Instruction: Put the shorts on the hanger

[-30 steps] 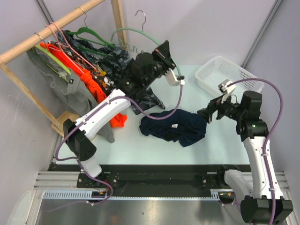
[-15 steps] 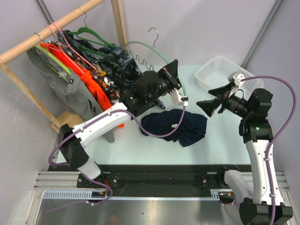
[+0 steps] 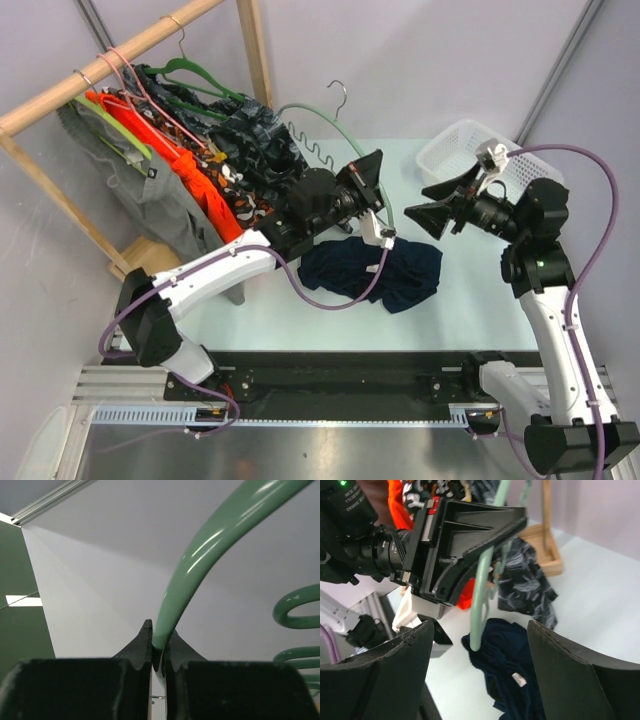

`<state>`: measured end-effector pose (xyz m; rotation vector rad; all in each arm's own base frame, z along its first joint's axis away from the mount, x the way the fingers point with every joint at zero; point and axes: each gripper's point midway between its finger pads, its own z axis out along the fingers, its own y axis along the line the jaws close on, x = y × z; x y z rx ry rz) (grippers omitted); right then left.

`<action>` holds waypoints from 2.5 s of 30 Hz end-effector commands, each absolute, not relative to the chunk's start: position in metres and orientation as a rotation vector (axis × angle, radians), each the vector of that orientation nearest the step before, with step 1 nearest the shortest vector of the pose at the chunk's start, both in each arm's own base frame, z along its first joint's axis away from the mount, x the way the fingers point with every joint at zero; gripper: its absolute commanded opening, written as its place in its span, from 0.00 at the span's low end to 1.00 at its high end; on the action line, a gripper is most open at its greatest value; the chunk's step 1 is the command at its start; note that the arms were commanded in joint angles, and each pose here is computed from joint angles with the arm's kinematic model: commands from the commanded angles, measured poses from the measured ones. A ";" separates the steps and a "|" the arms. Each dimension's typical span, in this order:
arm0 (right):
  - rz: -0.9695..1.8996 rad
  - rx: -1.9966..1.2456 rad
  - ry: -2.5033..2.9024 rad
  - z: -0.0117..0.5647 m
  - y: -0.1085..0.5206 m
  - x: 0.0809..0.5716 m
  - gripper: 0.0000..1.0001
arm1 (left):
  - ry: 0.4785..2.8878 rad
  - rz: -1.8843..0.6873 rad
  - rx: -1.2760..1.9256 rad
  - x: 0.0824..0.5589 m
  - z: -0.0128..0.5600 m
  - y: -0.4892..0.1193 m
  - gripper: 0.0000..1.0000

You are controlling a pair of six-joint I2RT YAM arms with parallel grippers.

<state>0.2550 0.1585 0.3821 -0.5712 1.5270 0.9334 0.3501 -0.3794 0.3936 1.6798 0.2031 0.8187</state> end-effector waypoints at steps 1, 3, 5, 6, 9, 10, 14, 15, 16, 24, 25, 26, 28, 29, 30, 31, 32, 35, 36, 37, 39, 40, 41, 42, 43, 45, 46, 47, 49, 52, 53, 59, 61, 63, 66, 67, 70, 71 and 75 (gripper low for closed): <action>0.930 -0.585 1.502 0.396 0.170 0.258 0.77 | -0.343 1.280 1.626 0.316 0.451 -0.386 0.01; 0.930 -0.599 1.518 0.391 0.177 0.258 0.76 | -0.354 1.274 1.628 0.314 0.449 -0.389 0.01; 0.920 -0.616 1.526 0.385 0.180 0.263 0.73 | -0.362 1.267 1.633 0.313 0.445 -0.392 0.02; 0.911 -0.609 1.534 0.383 0.180 0.265 0.72 | -0.364 1.267 1.629 0.312 0.444 -0.393 0.02; 0.904 -0.616 1.550 0.377 0.182 0.272 0.69 | -0.371 1.257 1.638 0.312 0.440 -0.397 0.02; 0.909 -0.614 1.559 0.375 0.183 0.274 0.68 | -0.370 1.256 1.641 0.312 0.438 -0.398 0.02; 0.901 -0.641 1.568 0.369 0.189 0.276 0.66 | -0.369 1.263 1.640 0.315 0.439 -0.401 0.02; 0.908 -0.652 1.573 0.367 0.193 0.276 0.65 | -0.369 1.261 1.647 0.316 0.436 -0.402 0.02; 0.908 -0.657 1.571 0.368 0.193 0.276 0.65 | -0.370 1.259 1.649 0.316 0.435 -0.403 0.02; 0.852 -0.678 1.593 0.361 0.200 0.286 0.57 | -0.383 1.245 1.663 0.315 0.426 -0.409 0.03; 0.848 -0.681 1.600 0.359 0.201 0.287 0.56 | -0.384 1.246 1.660 0.314 0.427 -0.409 0.04; 0.832 -0.671 1.609 0.358 0.200 0.290 0.54 | -0.387 1.244 1.662 0.314 0.426 -0.410 0.04; 0.825 -0.675 1.622 0.354 0.202 0.293 0.49 | -0.390 1.245 1.656 0.313 0.428 -0.411 0.05; 0.824 -0.679 1.623 0.354 0.204 0.293 0.48 | -0.389 1.245 1.660 0.314 0.427 -0.412 0.05; 0.825 -0.684 1.631 0.351 0.205 0.294 0.46 | -0.385 1.248 1.665 0.316 0.427 -0.412 0.05; 0.827 -0.695 1.628 0.352 0.208 0.292 0.45 | -0.384 1.250 1.668 0.316 0.426 -0.412 0.05; 0.824 -0.698 1.626 0.352 0.209 0.291 0.45 | -0.381 1.251 1.671 0.317 0.426 -0.413 0.05; 0.824 -0.706 1.630 0.351 0.210 0.289 0.27 | -0.382 1.250 1.670 0.317 0.424 -0.414 0.05; 0.822 -0.702 1.641 0.350 0.209 0.290 0.16 | -0.381 1.251 1.669 0.318 0.424 -0.414 0.06; 0.809 -0.691 1.646 0.350 0.207 0.290 0.05 | -0.377 1.250 1.671 0.319 0.423 -0.414 0.07; 0.785 -0.702 1.649 0.349 0.205 0.290 0.00 | -0.367 1.249 1.657 0.318 0.425 -0.414 0.18; 0.768 -0.709 1.638 0.352 0.202 0.288 0.00 | -0.363 1.238 1.648 0.317 0.426 -0.413 0.23; 0.759 -0.706 1.638 0.353 0.199 0.287 0.00 | -0.357 1.227 1.648 0.316 0.424 -0.413 0.29; 0.754 -0.701 1.648 0.351 0.197 0.286 0.00 | -0.339 1.215 1.636 0.314 0.428 -0.410 0.41; 0.755 -0.702 1.644 0.353 0.194 0.285 0.00 | -0.329 1.205 1.634 0.313 0.428 -0.408 0.46; 0.740 -0.668 1.641 0.358 0.182 0.285 0.00 | -0.312 1.177 1.650 0.311 0.422 -0.404 0.57; 0.753 -0.672 1.631 0.361 0.181 0.282 0.00 | -0.295 1.148 1.648 0.306 0.424 -0.399 0.61; 0.760 -0.663 1.623 0.365 0.178 0.280 0.00 | -0.286 1.125 1.665 0.304 0.417 -0.395 0.64; 0.757 -0.639 1.598 0.374 0.166 0.280 0.00 | -0.247 1.070 1.694 0.296 0.405 -0.382 0.82; 0.756 -0.629 1.592 0.377 0.153 0.277 0.00 | -0.161 0.990 1.702 0.289 0.399 -0.367 0.87; 0.783 -0.648 1.587 0.378 0.154 0.271 0.00 | -0.075 0.917 1.696 0.288 0.398 -0.361 0.88; 0.800 -0.811 1.579 0.364 0.146 0.228 0.00 | 0.591 0.243 1.535 0.266 0.423 -0.318 1.00; 0.825 -0.854 1.604 0.354 0.147 0.208 0.00 | 0.747 0.013 1.406 0.256 0.450 -0.294 1.00; 0.796 -0.927 1.556 0.355 0.148 0.186 0.00 | 0.804 -0.118 1.354 0.250 0.453 -0.282 1.00; 0.744 -1.003 1.535 0.347 0.145 0.160 0.00 | 0.898 -0.293 1.272 0.238 0.454 -0.272 1.00; 0.750 -1.013 1.569 0.338 0.144 0.151 0.00 | 0.974 -0.350 1.230 0.244 0.450 -0.266 1.00; 0.710 -1.097 1.584 0.323 0.140 0.127 0.00 | 1.077 -0.488 1.229 0.245 0.437 -0.255 0.99; 0.710 -1.110 1.594 0.319 0.139 0.122 0.00 | 1.093 -0.520 1.257 0.241 0.429 -0.254 0.98; 0.743 -1.168 1.622 0.305 0.140 0.096 0.00 | 1.068 -0.640 1.443 0.207 0.384 -0.251 0.93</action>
